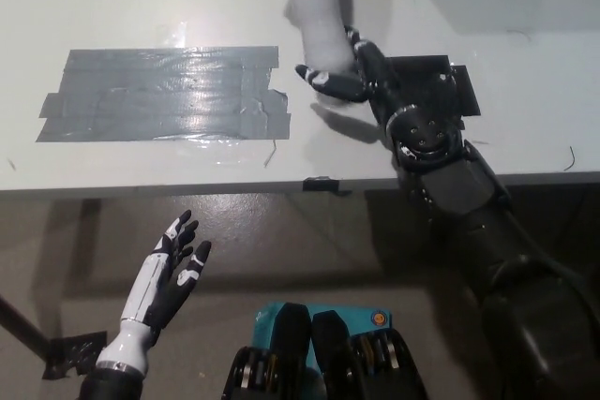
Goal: A white bottle is kept in the middle of the desk infront of the robot and the robot picks it up with its right hand and passes it to a person
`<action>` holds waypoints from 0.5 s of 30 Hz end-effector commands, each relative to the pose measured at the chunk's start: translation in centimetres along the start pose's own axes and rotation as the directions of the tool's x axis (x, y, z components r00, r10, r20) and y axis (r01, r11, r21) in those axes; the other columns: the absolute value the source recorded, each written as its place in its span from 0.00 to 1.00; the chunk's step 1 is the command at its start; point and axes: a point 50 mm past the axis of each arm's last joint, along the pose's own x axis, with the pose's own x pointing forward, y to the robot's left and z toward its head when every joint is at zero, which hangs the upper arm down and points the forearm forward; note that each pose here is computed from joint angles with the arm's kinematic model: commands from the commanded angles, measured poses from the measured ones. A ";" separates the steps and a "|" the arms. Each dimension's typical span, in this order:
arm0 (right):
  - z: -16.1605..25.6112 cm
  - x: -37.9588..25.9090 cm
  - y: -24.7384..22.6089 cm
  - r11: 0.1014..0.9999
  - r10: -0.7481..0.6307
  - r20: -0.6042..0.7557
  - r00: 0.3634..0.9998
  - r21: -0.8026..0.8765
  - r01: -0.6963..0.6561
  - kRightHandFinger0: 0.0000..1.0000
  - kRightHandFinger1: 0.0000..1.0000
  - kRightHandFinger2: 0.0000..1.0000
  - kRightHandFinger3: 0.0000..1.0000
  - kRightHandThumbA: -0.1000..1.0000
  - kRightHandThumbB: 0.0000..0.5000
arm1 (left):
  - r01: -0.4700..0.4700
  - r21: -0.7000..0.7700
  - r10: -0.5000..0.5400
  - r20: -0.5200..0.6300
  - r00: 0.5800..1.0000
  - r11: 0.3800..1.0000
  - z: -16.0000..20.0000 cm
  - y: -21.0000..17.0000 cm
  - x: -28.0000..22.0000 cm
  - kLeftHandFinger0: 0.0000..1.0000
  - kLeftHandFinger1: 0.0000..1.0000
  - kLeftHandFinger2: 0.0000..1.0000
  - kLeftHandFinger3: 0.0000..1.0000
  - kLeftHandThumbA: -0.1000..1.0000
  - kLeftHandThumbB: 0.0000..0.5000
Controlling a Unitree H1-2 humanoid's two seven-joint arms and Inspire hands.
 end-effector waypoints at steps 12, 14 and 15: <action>8.6 -7.0 -5.1 0.996 -0.063 0.445 0.893 -0.024 0.083 1.00 1.00 1.00 1.00 0.88 1.00 | 0.000 0.020 -0.001 0.047 0.999 1.000 0.9 0.7 0.5 1.00 1.00 1.00 1.00 0.83 0.11; 9.1 -10.5 -6.0 0.994 -0.067 0.511 0.857 -0.036 0.099 1.00 1.00 1.00 1.00 0.88 0.93 | -0.004 0.010 0.004 0.044 0.999 1.000 1.0 0.6 0.4 1.00 1.00 1.00 1.00 0.83 0.11; 9.4 -11.3 -6.2 0.994 -0.067 0.534 0.843 -0.033 0.100 1.00 1.00 1.00 1.00 0.86 0.88 | -0.007 0.008 0.007 0.047 0.999 1.000 1.0 0.7 0.6 1.00 1.00 1.00 1.00 0.82 0.10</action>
